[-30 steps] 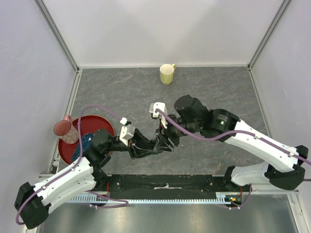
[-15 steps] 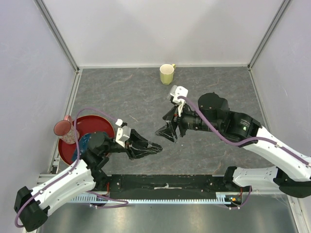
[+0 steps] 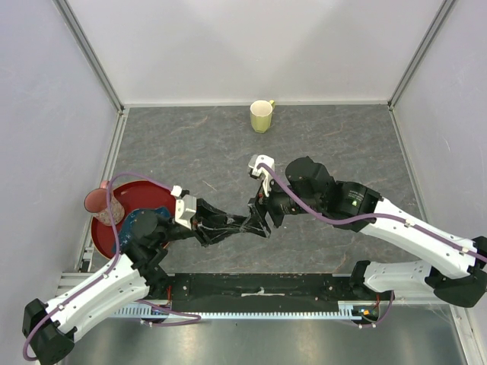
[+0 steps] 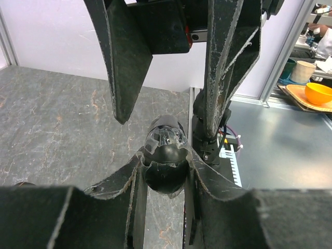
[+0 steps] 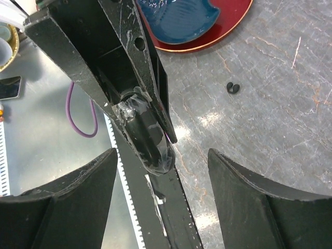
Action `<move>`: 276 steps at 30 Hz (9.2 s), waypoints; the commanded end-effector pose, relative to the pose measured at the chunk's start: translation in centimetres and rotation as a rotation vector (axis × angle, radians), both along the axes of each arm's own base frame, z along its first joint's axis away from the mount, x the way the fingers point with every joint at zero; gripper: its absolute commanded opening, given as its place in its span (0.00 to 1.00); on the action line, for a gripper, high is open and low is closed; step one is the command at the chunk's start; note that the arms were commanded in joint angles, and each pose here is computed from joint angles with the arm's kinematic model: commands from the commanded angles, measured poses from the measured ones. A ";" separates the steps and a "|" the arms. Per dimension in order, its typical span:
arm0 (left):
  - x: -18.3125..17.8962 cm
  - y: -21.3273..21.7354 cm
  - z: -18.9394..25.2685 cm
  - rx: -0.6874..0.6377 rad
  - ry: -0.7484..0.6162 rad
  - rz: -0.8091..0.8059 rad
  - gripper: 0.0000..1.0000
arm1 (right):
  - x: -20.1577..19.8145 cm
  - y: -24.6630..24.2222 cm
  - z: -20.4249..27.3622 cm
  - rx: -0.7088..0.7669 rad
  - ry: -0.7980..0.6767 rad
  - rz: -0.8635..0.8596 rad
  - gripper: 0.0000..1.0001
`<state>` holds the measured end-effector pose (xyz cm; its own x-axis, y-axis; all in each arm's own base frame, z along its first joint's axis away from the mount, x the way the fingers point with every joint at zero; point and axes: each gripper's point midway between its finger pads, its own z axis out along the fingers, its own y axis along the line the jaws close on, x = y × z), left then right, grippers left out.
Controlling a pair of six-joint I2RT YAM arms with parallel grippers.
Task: Insert the wireless bluetooth earbuds into the charging case
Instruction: Place the earbud in the charging case, then pick up the earbud from the center of the board.
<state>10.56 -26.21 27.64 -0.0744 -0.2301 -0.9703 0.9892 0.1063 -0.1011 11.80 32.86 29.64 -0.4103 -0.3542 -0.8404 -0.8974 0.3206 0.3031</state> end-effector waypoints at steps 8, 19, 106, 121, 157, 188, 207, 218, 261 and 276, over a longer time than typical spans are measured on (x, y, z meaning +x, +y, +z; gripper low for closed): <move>-1.3 0.2 2.0 -0.048 -0.065 -0.052 0.02 | 1.8 0.8 -0.2 0.014 -0.035 -0.064 0.77; -2.6 0.3 2.6 -0.051 -0.101 -0.117 0.02 | 3.2 0.3 0.0 0.010 -0.067 -0.125 0.78; -1.4 4.4 5.4 -0.107 -0.136 0.149 0.02 | 10.8 12.0 -26.0 0.053 0.773 -0.679 0.53; -1.3 4.8 5.1 -0.105 -0.135 0.178 0.02 | 10.6 12.2 -28.2 -0.001 0.765 -0.759 0.38; -0.9 4.8 4.5 -0.093 -0.116 0.197 0.02 | 12.6 11.1 -32.5 -0.133 0.690 -0.899 0.32; -0.7 4.9 4.2 -0.091 -0.116 0.209 0.02 | 12.1 11.9 -33.4 -0.257 0.558 -0.856 0.33; -0.4 5.0 3.9 -0.082 -0.101 0.223 0.02 | 12.3 12.4 -31.2 -0.183 0.531 -0.831 0.33; -0.2 4.8 3.6 -0.073 -0.093 0.223 0.02 | 11.9 12.4 -31.4 -0.181 0.546 -0.818 0.33; 0.1 4.7 2.9 -0.063 -0.070 0.230 0.02 | 11.9 14.2 -28.3 -0.031 0.542 -0.727 0.09; 0.3 5.0 3.5 -0.068 -0.083 0.255 0.02 | 14.6 9.6 -20.0 0.132 0.406 -0.722 0.00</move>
